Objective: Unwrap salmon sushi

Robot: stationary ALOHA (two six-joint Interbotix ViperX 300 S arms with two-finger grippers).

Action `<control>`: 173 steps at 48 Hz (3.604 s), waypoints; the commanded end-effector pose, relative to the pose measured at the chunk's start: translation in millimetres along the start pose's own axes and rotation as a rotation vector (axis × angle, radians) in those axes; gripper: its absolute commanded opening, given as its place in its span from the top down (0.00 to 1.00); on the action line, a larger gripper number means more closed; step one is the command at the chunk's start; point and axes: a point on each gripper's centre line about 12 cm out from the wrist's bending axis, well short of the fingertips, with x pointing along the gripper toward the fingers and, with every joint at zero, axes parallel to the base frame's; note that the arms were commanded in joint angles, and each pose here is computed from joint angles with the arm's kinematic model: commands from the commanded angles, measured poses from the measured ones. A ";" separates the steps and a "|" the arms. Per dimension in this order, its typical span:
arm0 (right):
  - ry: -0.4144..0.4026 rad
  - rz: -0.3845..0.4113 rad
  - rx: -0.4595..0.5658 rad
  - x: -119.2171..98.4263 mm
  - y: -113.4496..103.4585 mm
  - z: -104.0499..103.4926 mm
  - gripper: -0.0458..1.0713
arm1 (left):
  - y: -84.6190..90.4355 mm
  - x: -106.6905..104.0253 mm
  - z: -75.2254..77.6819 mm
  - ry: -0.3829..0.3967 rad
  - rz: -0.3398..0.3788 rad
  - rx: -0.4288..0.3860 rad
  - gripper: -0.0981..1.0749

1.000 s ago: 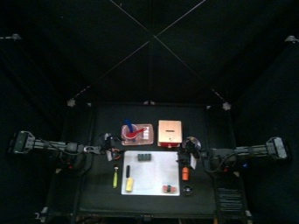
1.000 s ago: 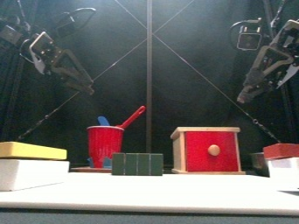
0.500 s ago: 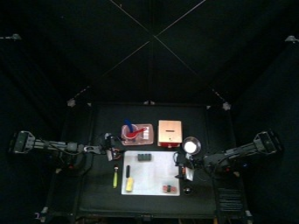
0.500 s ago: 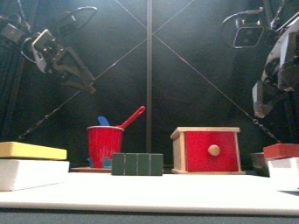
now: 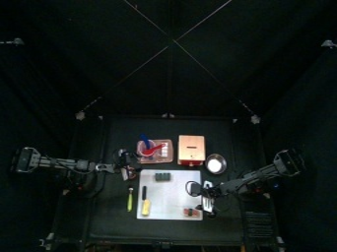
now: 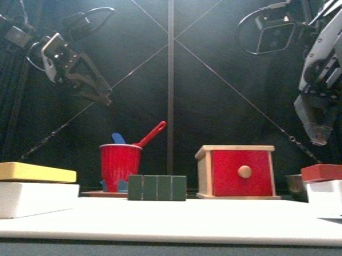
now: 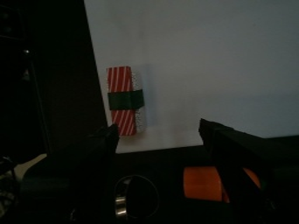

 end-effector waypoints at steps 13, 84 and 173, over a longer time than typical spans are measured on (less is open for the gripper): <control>0.166 -0.053 -0.009 34.1 37.3 24.0 0.05 | 1.6 -0.2 4.3 -0.012 0.009 0.002 0.11; 0.164 -0.032 0.029 80.1 37.1 13.0 0.06 | 6.0 -6.6 -8.1 -0.001 0.033 -0.004 0.11; 0.135 -0.058 -0.012 65.1 33.0 32.9 0.23 | 5.5 -6.7 -6.7 -0.001 0.034 -0.018 0.11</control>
